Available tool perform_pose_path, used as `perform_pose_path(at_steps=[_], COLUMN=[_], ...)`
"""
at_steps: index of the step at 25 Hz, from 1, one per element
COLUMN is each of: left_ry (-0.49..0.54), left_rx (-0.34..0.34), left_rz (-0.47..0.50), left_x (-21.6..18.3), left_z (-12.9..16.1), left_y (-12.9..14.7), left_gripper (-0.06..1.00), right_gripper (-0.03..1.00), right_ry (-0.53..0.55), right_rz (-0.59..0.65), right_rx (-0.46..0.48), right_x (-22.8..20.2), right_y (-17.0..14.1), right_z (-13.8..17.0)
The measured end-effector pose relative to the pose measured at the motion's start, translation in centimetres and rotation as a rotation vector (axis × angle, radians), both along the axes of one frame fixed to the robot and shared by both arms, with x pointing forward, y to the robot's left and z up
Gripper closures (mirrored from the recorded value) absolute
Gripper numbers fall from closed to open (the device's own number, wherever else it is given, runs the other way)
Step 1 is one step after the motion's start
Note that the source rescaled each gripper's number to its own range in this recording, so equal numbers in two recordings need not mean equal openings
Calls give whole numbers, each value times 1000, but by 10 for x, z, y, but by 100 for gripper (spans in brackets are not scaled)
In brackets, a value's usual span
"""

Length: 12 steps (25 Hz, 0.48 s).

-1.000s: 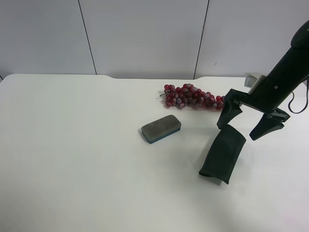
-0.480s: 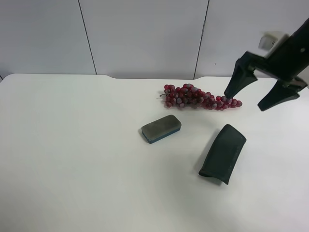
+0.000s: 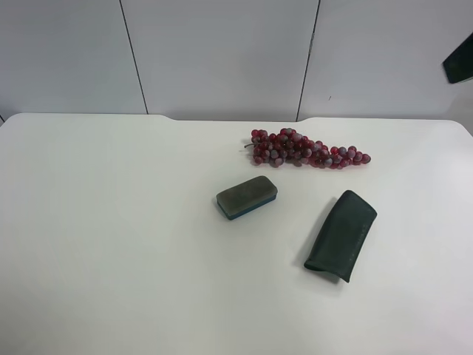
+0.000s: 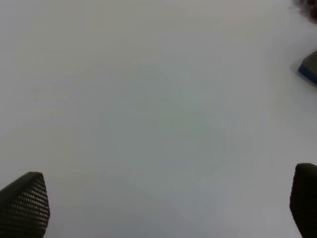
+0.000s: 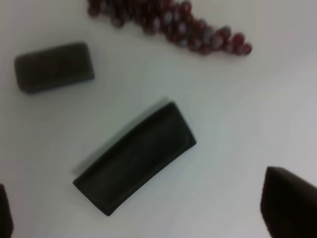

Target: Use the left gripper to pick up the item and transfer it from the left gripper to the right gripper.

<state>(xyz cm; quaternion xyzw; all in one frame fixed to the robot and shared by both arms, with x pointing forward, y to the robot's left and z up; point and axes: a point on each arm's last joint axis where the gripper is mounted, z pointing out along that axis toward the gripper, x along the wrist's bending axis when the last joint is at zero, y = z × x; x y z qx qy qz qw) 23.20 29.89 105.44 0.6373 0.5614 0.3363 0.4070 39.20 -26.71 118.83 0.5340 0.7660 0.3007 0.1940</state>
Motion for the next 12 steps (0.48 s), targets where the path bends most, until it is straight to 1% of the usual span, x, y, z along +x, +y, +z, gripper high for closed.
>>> perform_pose_path(at_steps=[2,5,9,12], left_ry=[0,0,0,0], left_rx=[0,0,0,0], left_rz=[0,0,0,0], left_x=[0,0,0,0], left_z=[0,0,0,0], left_y=[0,0,0,0], left_gripper=[-4,-4,-4,-4], right_gripper=[-3,-3,-3,-3], right_ry=[-63,-118,-149,-156], right_rz=[-15,-27,-44,-58], right_rx=[24,29,-3,-16], right_x=[-31,-70,-110,-130], right_y=[-2,-6,-14,-17], right_z=[4,-7,-42,-73])
